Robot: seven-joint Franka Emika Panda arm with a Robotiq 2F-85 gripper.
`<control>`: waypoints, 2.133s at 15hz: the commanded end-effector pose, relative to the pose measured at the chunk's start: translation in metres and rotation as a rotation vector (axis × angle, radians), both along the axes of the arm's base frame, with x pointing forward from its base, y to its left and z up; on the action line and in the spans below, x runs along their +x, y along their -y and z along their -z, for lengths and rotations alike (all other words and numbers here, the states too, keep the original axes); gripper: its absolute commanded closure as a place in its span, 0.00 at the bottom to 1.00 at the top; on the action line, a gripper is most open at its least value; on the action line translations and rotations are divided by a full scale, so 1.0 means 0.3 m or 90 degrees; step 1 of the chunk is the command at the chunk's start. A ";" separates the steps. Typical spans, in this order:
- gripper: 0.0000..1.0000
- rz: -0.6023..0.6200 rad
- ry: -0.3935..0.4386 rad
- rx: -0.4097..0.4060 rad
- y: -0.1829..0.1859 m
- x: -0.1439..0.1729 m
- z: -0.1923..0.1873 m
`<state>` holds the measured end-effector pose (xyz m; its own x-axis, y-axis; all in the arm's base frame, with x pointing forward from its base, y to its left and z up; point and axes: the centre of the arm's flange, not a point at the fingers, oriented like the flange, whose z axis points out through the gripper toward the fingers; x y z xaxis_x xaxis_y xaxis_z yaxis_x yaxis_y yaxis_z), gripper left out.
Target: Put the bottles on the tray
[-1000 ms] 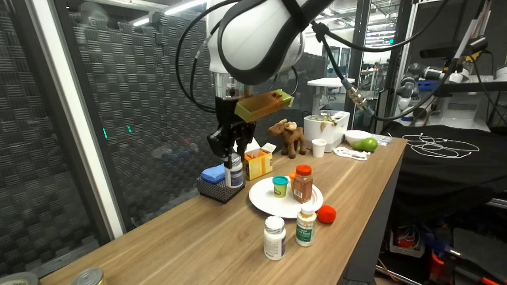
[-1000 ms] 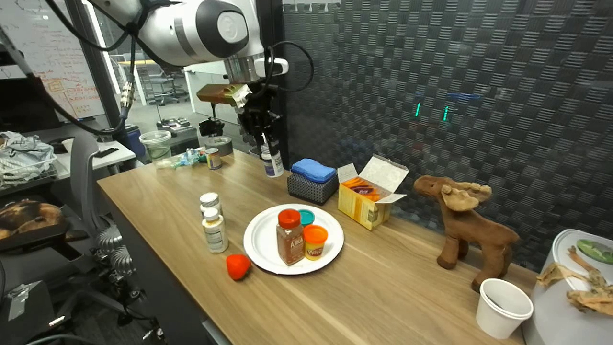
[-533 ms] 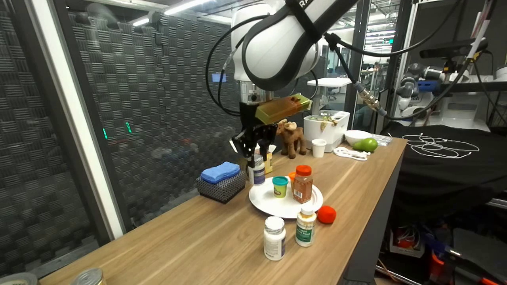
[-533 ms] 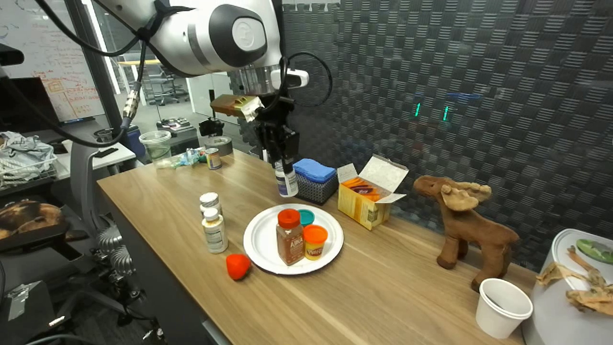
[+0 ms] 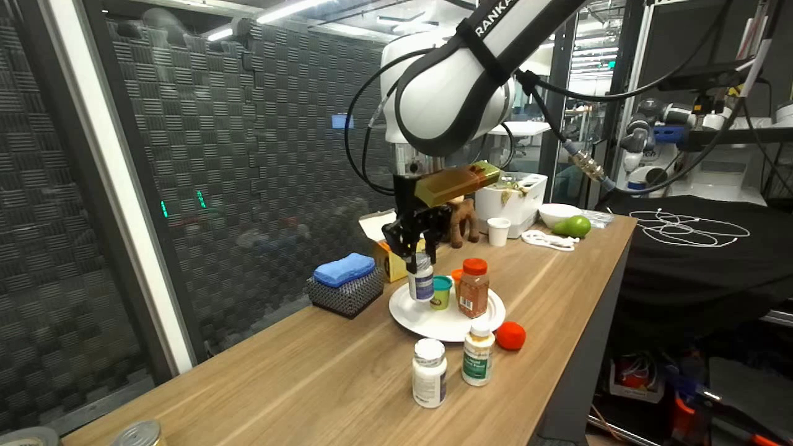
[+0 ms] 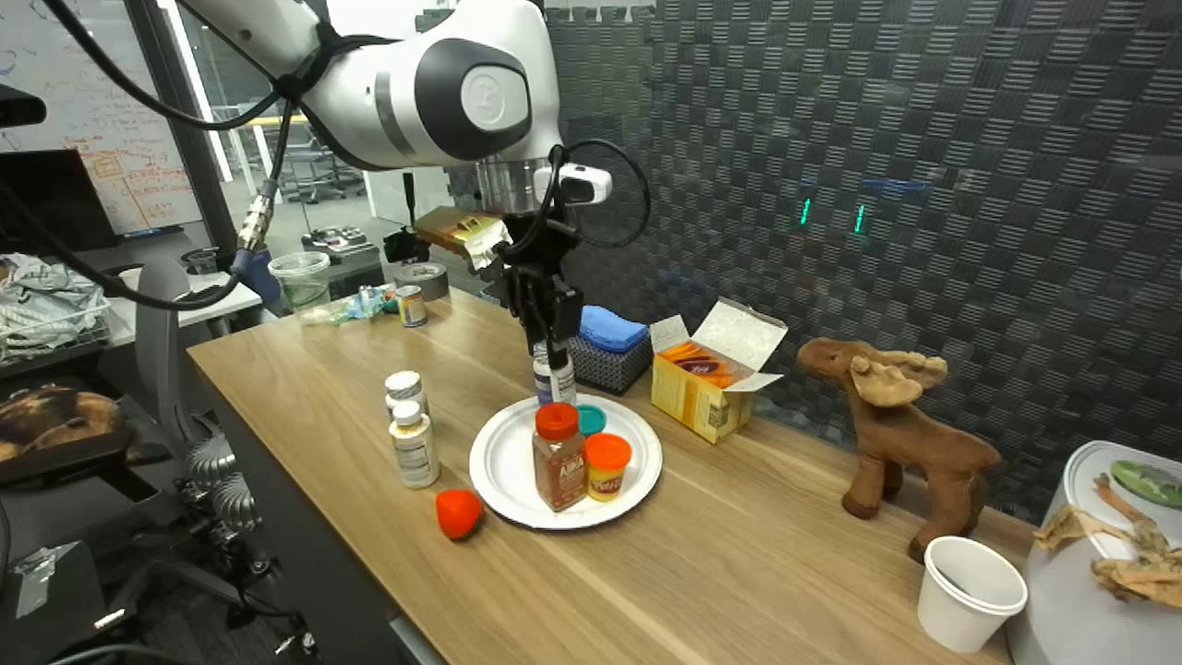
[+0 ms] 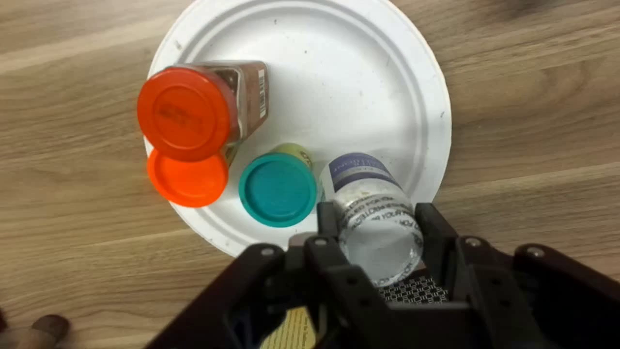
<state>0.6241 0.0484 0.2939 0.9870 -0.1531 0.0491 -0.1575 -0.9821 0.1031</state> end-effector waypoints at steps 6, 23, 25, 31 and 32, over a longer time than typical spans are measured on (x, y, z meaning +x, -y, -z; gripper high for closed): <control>0.80 0.011 -0.017 0.014 -0.021 -0.014 0.052; 0.80 0.030 0.018 0.012 0.052 0.081 0.134; 0.77 0.024 0.013 0.014 0.048 0.079 0.134; 0.01 -0.016 0.025 0.012 -0.031 0.031 0.070; 0.00 -0.025 0.033 0.009 -0.059 0.018 0.046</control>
<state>0.6397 0.0462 0.2540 0.9863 -0.1565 0.0515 -0.1604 -0.9835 0.0834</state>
